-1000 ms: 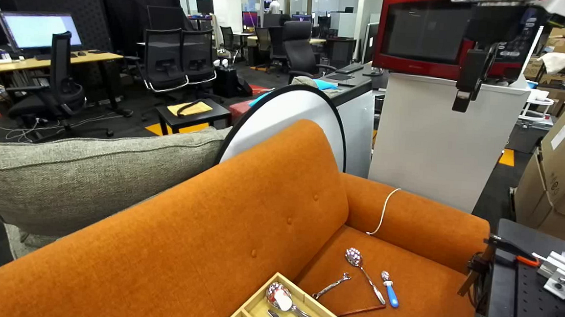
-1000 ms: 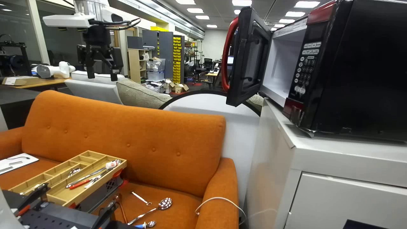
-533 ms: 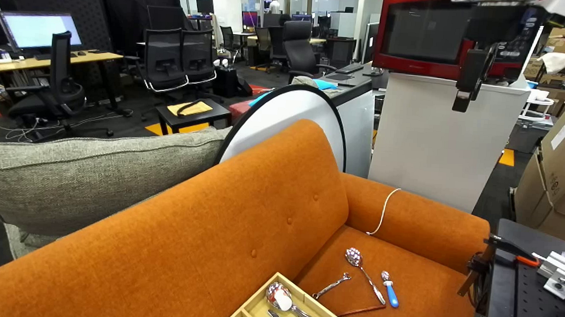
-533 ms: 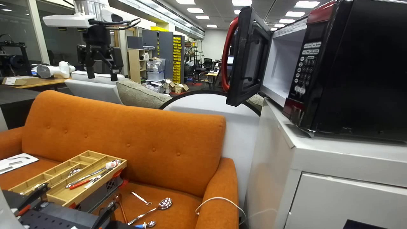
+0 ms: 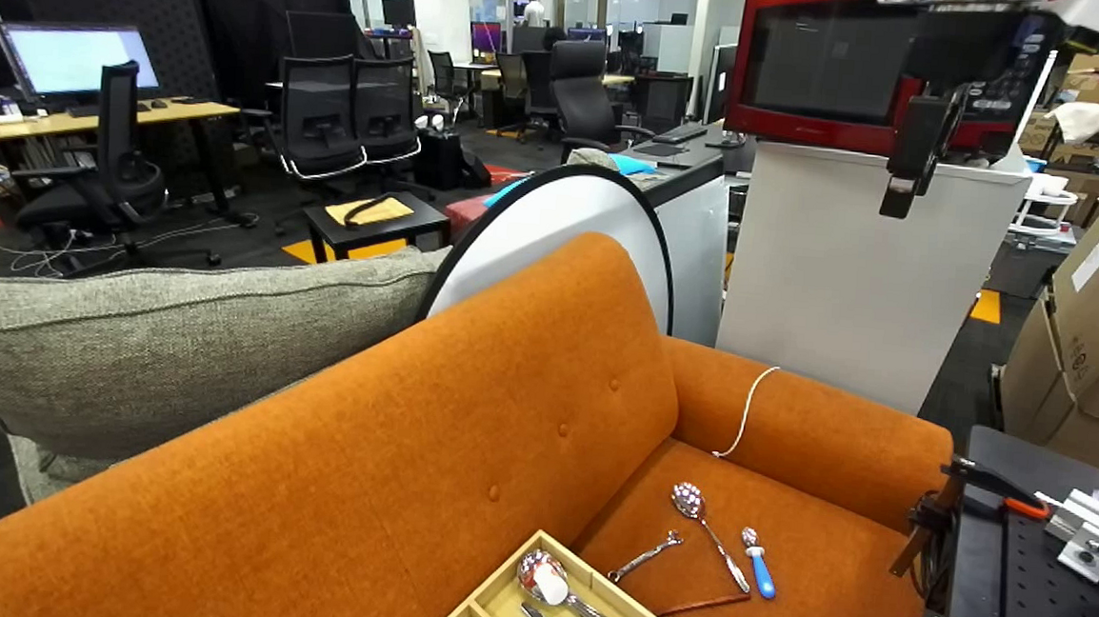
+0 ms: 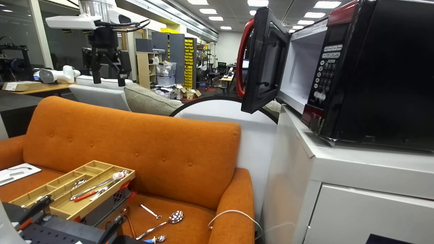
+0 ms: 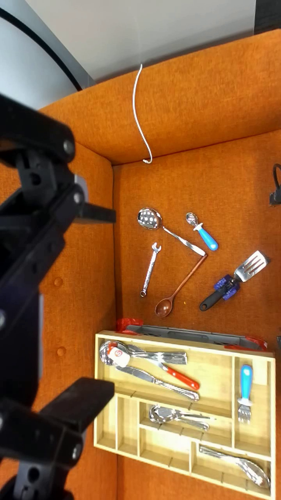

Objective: Close the microwave

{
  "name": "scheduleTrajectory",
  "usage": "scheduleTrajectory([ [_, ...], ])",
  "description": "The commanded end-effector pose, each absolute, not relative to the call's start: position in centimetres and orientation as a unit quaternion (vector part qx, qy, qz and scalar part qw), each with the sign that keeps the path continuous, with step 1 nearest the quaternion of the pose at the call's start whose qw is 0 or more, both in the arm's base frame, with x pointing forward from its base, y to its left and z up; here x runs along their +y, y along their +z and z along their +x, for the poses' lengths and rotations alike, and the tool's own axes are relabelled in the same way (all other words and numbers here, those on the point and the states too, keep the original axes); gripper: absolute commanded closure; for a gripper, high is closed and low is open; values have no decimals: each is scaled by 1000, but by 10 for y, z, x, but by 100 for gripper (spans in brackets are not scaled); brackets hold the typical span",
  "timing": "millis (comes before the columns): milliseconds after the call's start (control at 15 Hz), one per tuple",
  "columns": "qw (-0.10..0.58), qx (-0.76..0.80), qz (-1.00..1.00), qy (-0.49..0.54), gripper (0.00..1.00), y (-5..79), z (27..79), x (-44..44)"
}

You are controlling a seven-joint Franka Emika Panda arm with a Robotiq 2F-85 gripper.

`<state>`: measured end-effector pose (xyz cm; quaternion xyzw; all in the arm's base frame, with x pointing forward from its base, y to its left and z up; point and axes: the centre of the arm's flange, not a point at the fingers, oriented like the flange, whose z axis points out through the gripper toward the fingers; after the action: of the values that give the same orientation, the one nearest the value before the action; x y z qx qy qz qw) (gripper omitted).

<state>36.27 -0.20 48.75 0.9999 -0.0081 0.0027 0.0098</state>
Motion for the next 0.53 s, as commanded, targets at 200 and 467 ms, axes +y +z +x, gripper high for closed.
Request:
scheduleTrajectory([
  [200, 18, -22, 1000, 9, 0, 486, 365, -7],
  [467, 63, -92, 991, 68, 0, 489, 375, -44],
])
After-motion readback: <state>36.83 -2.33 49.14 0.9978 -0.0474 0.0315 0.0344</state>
